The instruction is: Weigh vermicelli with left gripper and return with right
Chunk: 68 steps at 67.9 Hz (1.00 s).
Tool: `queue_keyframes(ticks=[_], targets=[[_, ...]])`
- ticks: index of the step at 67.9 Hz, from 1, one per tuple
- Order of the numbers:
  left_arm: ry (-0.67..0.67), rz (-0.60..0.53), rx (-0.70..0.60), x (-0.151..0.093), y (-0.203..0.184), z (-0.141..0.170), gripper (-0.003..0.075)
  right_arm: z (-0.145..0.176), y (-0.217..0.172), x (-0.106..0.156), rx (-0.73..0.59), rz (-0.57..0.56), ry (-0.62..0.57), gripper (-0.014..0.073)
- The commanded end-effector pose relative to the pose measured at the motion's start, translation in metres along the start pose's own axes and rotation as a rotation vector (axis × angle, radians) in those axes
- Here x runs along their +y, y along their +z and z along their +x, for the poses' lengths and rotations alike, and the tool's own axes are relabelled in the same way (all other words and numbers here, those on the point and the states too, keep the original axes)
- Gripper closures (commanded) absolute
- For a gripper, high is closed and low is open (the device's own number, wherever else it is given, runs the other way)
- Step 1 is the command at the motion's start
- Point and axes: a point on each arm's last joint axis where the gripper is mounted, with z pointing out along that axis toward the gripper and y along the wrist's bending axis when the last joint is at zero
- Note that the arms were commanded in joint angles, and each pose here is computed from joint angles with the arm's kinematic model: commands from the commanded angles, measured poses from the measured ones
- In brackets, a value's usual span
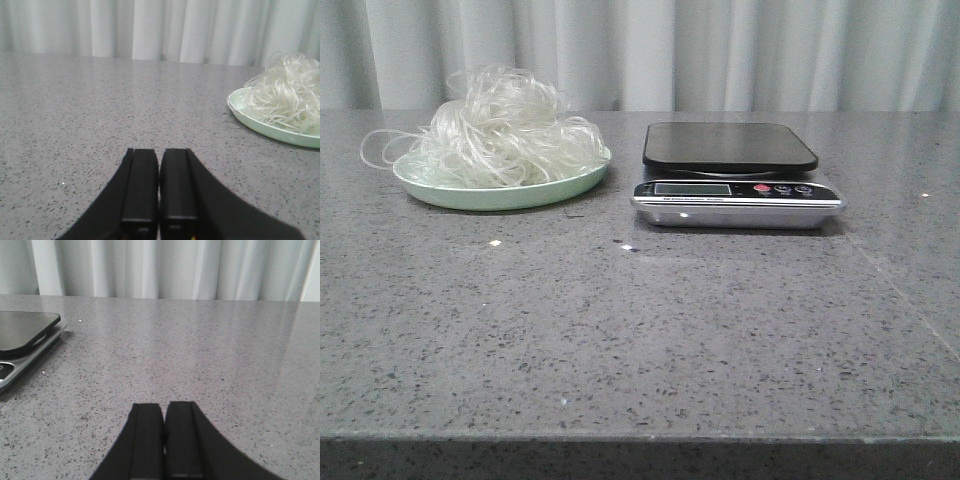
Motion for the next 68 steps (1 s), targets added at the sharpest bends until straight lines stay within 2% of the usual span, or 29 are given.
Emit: queue_keyframes(ticks=[1,42,52,68], targets=[[-0.014,0.007,-0.092,-0.0002,-0.0016,-0.0059,0.0584,-0.0099,-0.0019,-0.0003,-0.096,0.006,-0.008,0.0444],[-0.014,0.007,-0.092,-0.0002,-0.0016,-0.0059,0.0584,-0.0099,-0.0019,-0.0003,-0.096,0.006,-0.008,0.0444],[-0.016,0.006,-0.139,-0.0001,-0.002,-0.0101,0.0584,-0.0099,-0.0019,-0.0003,-0.096,0.006,-0.008,0.0444],[-0.018,0.007,-0.139,-0.0001,-0.002,-0.0101,0.0584,-0.0099,-0.0019,-0.0003,-0.096,0.006,-0.008,0.0444]])
